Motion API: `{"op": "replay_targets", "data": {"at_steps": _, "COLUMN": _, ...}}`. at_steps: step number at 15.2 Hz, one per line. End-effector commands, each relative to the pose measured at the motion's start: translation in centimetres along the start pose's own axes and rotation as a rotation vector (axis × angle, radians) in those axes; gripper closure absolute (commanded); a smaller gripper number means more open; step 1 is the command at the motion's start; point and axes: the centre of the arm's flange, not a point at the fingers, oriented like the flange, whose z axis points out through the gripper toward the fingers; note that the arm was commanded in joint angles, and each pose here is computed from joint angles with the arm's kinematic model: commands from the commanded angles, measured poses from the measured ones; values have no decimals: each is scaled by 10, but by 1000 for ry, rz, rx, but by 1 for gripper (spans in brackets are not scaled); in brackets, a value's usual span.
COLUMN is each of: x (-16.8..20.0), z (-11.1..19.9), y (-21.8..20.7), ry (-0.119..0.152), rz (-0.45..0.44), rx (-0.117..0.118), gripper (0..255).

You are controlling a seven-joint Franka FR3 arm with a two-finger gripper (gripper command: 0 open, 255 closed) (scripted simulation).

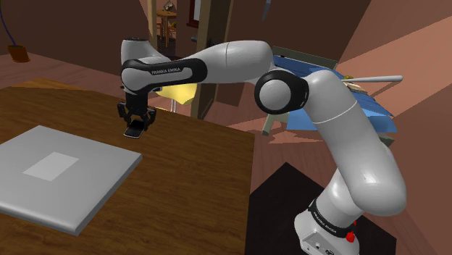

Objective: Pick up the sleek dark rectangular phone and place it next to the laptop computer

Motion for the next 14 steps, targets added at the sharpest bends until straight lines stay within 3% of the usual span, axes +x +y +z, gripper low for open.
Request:
{"op": "replay_targets", "data": {"at_steps": 1, "x": 0, "z": 6, "y": 0, "ry": 0, "rz": 0, "rx": 1, "gripper": 255}}
{"op": "replay_targets", "data": {"at_steps": 8, "x": 0, "z": 6, "y": 0, "ry": 0, "rz": 0, "rx": 1, "gripper": 255}}
{"op": "replay_targets", "data": {"at_steps": 9, "x": 0, "z": 6, "y": 0, "ry": 0, "rz": 0, "rx": 1, "gripper": 0}}
{"op": "replay_targets", "data": {"at_steps": 14, "x": 0, "z": 6, "y": 0, "ry": 0, "rz": 0, "rx": 1, "gripper": 0}}
